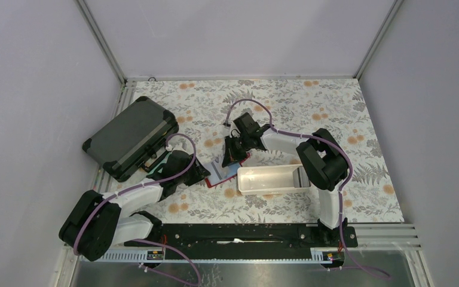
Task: Put the credit cards into the card holder
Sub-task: Insert the credit card into the card holder.
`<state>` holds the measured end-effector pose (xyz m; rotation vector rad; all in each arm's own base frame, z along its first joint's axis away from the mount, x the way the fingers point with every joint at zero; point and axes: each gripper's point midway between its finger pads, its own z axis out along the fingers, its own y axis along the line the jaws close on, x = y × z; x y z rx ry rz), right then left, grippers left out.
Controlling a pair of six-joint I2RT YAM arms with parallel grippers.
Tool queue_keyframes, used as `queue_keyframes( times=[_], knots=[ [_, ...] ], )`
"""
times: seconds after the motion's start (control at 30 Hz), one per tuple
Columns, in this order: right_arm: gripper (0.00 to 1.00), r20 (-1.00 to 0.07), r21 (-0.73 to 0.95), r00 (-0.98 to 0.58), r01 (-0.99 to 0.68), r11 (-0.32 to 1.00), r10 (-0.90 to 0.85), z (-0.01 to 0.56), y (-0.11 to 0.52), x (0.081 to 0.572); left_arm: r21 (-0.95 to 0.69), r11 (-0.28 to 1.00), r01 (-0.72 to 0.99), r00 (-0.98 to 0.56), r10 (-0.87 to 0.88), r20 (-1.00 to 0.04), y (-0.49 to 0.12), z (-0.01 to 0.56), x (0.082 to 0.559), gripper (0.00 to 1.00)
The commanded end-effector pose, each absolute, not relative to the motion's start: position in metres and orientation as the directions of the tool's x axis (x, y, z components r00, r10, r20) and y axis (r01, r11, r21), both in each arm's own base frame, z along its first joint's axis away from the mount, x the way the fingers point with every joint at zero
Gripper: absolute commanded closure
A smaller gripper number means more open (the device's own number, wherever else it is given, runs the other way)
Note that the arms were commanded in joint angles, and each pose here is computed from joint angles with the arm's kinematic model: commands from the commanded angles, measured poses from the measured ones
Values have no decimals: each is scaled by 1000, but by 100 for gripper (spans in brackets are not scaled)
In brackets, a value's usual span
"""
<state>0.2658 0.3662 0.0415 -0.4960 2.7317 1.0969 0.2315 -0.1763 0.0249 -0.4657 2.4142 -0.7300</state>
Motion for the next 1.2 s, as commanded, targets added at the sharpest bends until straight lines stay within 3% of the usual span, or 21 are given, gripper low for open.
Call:
queue_keyframes(
  times=[0.0, 1.17],
  knots=[
    [100, -274, 640, -935, -352, 683, -225, 41, 359, 272, -500, 843, -196, -784, -441, -436, -159, 7, 227, 59],
    [100, -268, 697, -939, -343, 629, -215, 66, 362, 273, -471, 859, -200, -790, -426, -441, -156, 2, 229, 63]
  ],
)
